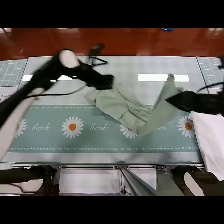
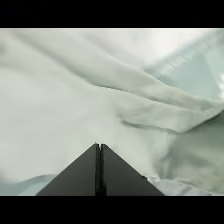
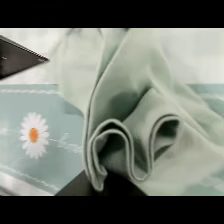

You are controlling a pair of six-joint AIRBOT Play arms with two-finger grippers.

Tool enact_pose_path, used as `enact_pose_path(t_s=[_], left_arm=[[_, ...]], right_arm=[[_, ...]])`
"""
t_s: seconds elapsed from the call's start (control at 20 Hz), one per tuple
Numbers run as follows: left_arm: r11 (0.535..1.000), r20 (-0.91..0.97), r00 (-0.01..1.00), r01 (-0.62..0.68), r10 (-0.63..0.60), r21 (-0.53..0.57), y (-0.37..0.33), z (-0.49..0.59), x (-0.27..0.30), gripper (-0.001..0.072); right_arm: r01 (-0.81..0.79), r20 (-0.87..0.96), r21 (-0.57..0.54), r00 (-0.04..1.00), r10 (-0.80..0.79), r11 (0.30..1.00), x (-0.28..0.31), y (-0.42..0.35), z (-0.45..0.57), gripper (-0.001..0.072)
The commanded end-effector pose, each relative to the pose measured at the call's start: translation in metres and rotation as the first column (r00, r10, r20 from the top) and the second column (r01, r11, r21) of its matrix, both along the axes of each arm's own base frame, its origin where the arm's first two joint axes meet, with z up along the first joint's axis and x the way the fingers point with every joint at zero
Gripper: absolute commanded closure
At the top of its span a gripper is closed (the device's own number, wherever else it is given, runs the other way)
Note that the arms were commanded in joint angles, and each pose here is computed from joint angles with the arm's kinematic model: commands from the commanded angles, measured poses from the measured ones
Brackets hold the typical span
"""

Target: Fold the shirts.

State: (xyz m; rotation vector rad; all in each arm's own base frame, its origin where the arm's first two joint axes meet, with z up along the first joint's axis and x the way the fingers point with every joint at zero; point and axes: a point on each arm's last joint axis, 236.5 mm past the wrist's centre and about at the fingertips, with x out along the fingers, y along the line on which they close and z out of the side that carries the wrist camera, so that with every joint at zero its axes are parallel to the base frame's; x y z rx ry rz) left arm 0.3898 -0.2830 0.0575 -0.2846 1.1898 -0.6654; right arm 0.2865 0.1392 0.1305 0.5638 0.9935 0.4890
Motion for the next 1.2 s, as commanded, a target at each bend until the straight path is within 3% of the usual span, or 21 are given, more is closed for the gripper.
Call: enact_pose_path(t_s=[0.0, 0.15, 0.25, 0.45, 0.7, 0.75, 0.8, 0.85, 0.95, 1.15], left_arm=[[0.985, 0.109, 0.980, -0.171, 0.167, 0.028, 0.110, 0.034, -0.012, 0.0687], [0.960, 0.143, 0.951, -0.280, 0.275, 0.017, 0.157, 0.045, -0.040, 0.0687], [0.957, 0.168, 0.944, -0.290, 0.283, 0.017, 0.166, 0.047, -0.057, 0.0687], [0.946, 0.143, 0.937, -0.323, 0.319, 0.003, 0.167, 0.035, -0.073, 0.0685], [0.942, 0.108, 0.938, -0.334, 0.331, 0.016, 0.168, 0.009, -0.077, 0.0686], [0.941, 0.103, 0.937, -0.338, 0.334, 0.019, 0.169, 0.005, -0.077, 0.0686], [0.939, 0.103, 0.934, -0.345, 0.341, 0.020, 0.170, 0.001, -0.076, 0.0686], [0.936, 0.104, 0.931, -0.353, 0.349, 0.020, 0.171, -0.002, -0.075, 0.0686], [0.933, 0.157, 0.924, -0.358, 0.349, 0.034, 0.180, 0.000, -0.066, 0.0686], [0.870, 0.230, 0.844, -0.492, 0.484, -0.026, 0.234, 0.057, -0.040, 0.0686]], right_arm=[[-0.082, 0.012, 0.073, 0.997, 0.082, 0.994, 0.044, 0.075, -0.018, 0.0689], [-0.163, -0.016, 0.068, 0.986, 0.164, 0.984, 0.080, 0.136, -0.043, 0.0689], [-0.200, -0.047, 0.068, 0.978, 0.203, 0.977, 0.104, 0.170, -0.064, 0.0689], [-0.196, -0.109, 0.198, 0.969, 0.221, 0.960, 0.140, 0.217, -0.087, 0.0689], [-0.169, -0.157, 0.264, 0.964, 0.215, 0.950, 0.160, 0.237, -0.107, 0.0688], [-0.170, -0.168, 0.270, 0.961, 0.220, 0.948, 0.159, 0.241, -0.114, 0.0646], [-0.176, -0.186, 0.278, 0.955, 0.233, 0.944, 0.153, 0.246, -0.118, 0.0435], [-0.202, -0.188, 0.274, 0.948, 0.258, 0.940, 0.147, 0.250, -0.120, 0.0292], [-0.240, -0.198, 0.281, 0.933, 0.301, 0.929, 0.138, 0.243, -0.112, 0.0296], [-0.295, -0.205, 0.286, 0.911, 0.359, 0.912, 0.129, 0.145, -0.047, 0.0304]])
